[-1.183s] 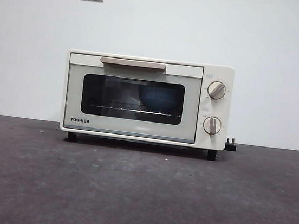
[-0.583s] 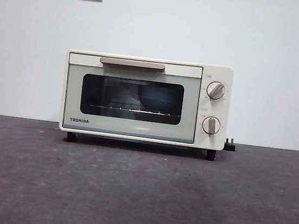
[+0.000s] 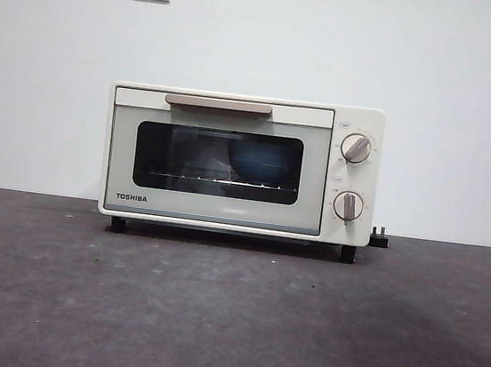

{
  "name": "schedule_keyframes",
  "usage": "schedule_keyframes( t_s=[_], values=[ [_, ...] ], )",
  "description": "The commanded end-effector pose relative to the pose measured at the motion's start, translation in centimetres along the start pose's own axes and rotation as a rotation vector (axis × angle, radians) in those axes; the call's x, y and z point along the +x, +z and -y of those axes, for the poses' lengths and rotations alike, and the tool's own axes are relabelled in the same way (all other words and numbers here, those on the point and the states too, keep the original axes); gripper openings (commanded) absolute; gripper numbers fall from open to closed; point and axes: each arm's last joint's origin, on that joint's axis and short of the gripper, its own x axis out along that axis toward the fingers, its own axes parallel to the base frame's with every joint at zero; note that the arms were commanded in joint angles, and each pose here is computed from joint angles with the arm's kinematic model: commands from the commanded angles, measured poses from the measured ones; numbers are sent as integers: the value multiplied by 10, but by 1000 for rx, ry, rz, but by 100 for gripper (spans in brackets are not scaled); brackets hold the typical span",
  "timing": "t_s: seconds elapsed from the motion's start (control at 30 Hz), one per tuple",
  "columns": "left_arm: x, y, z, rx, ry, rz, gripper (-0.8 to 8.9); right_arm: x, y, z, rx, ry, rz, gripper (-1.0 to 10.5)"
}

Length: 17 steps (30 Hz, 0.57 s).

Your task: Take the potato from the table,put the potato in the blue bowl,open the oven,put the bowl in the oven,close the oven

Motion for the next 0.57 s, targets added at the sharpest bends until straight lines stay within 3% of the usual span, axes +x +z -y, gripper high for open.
schedule_keyframes(
  t_s=[0.03,0.27,0.37,0.57],
  values=[
    [1,-2,0,-5,1,3,-4,4,-27,2,-5,-4,-20,1],
    [1,-2,0,-5,1,3,-4,5,-58,3,-47,-1,-6,1],
    [1,-2,0,-5,1,3,-4,3,-63,3,-107,0,-46,1],
    [1,-2,0,-5,1,2,-4,2,-69,2,-139,17,-107,1]
  ],
)
